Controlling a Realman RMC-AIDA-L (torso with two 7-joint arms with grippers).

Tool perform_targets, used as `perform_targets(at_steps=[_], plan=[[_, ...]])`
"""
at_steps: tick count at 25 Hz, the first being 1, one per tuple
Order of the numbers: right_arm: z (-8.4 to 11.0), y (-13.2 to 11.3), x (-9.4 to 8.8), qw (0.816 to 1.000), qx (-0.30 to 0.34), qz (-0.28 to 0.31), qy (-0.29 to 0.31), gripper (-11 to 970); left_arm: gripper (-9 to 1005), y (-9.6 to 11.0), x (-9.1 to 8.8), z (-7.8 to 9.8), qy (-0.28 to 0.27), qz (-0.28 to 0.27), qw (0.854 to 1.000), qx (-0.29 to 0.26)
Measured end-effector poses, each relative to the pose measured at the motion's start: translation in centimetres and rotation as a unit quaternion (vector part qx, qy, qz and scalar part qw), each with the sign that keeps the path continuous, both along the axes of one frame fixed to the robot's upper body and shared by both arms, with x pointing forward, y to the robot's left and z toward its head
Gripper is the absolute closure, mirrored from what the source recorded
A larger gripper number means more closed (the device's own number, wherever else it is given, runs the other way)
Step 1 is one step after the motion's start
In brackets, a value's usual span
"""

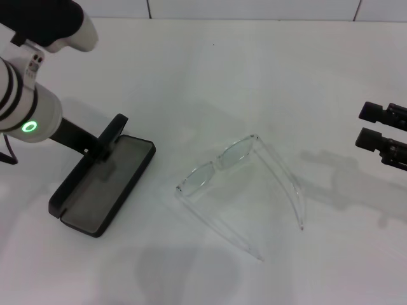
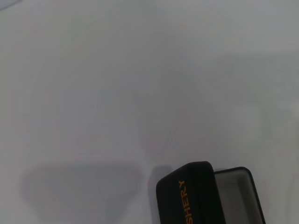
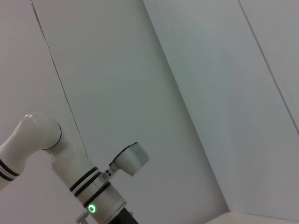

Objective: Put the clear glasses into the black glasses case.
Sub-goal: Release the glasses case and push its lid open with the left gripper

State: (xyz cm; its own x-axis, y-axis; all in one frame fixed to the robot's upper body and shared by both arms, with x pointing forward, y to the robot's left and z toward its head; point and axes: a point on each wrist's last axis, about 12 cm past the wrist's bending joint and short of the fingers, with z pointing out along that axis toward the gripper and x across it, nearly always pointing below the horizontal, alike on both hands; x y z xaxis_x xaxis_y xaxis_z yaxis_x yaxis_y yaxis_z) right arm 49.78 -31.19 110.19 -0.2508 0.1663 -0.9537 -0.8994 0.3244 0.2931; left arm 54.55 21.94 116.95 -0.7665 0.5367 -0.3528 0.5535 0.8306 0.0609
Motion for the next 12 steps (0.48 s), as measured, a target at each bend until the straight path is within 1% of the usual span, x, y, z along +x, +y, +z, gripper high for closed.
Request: perform_targets(at_steps=[4,8,12], plan=[[-0.1,-0.1,-0.2,1.000,0.002,-0.003,0.001,325,729,-0.5,-0.1,0.2,-0.005,-0.012,1.000,0.004],[0.0,-0.5,-0.5,1.000,0.010,-0.012,-0.006,325,737,-1.7,-0.1,1.2,-0.034,-0.041,0.998,0.027],[-0.1,-1.4,-1.6,0.999,0.030,-0.033,-0.021,325,744,-3.1,0.0,2.6,-0.066,-0.076,0.994,0.036]])
